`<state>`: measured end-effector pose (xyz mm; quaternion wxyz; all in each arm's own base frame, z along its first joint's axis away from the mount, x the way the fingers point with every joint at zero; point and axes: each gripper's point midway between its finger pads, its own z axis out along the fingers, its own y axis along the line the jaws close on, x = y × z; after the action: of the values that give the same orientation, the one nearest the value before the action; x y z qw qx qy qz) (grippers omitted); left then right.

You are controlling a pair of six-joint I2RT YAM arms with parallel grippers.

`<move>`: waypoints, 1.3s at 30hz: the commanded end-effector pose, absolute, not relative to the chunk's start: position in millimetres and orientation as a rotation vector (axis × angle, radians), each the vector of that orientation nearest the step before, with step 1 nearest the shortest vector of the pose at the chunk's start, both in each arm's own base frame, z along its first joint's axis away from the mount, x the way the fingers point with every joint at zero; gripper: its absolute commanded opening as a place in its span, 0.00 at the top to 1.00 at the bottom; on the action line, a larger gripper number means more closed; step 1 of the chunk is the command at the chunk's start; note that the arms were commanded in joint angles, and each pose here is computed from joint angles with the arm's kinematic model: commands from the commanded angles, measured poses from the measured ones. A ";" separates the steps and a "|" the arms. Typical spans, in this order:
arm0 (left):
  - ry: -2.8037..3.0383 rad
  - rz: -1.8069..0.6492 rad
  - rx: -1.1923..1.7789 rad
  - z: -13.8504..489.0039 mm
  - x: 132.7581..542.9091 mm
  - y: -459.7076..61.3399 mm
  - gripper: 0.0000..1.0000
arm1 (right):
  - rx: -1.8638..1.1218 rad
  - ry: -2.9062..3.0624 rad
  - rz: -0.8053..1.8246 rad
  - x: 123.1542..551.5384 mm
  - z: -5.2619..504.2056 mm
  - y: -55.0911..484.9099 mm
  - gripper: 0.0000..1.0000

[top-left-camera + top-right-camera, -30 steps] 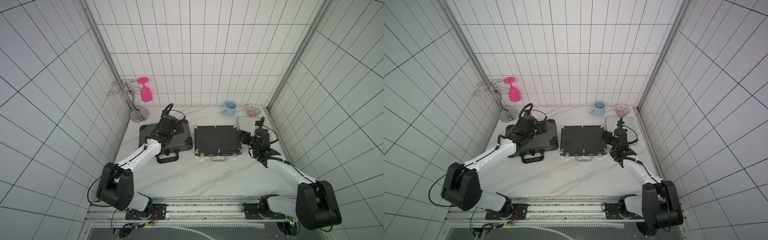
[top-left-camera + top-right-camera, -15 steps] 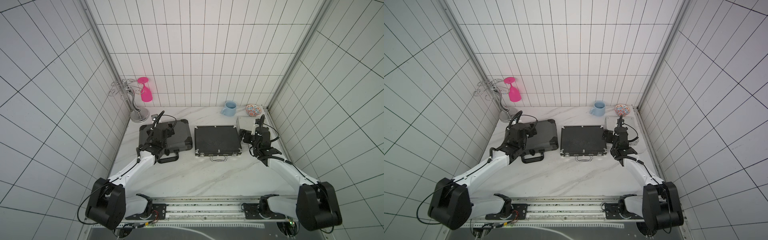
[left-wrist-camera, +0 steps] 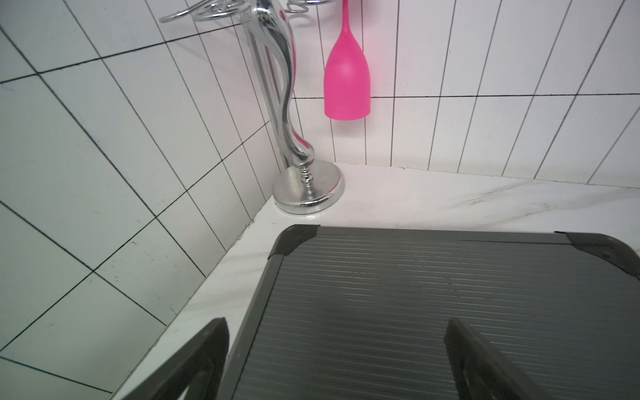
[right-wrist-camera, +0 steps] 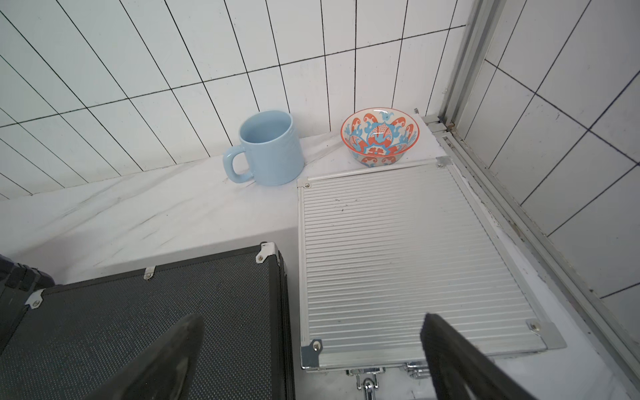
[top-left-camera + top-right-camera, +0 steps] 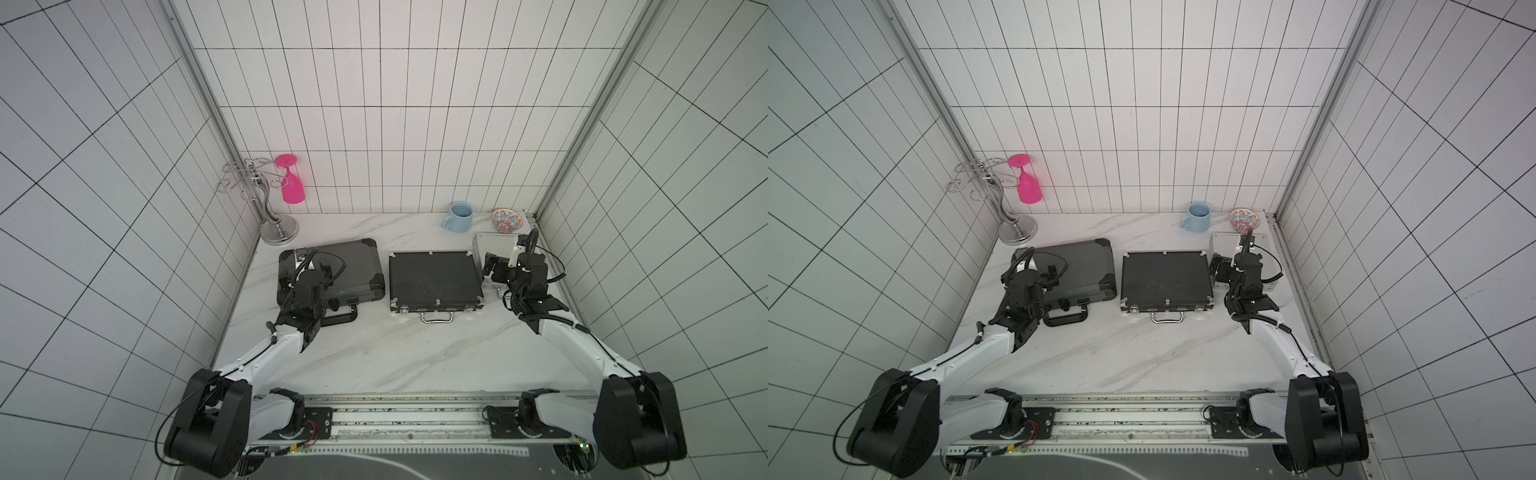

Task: Close the poker set cases
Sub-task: Reset both arms

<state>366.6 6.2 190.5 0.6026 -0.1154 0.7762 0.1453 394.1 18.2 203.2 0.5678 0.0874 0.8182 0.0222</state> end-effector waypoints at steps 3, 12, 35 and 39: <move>1.713 0.341 -0.281 198.8 363.8 18.6 0.02 | 0.192 1.858 0.021 398.4 211.4 9.8 0.00; 1.716 0.283 -0.302 177.6 354.1 37.2 0.03 | 0.196 1.840 -0.007 393.6 205.5 4.0 0.00; 1.669 0.106 -0.030 133.8 396.5 -10.5 0.03 | 0.222 1.840 -0.060 391.7 182.3 -4.8 0.00; 1.782 0.114 -0.053 123.1 403.4 -6.8 0.02 | 0.228 1.797 -0.079 384.7 182.6 -9.7 0.00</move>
<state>400.0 -5.0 130.5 0.6478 -0.0402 0.7597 0.0405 394.1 1.1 191.5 0.6070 0.0945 0.7890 -0.0116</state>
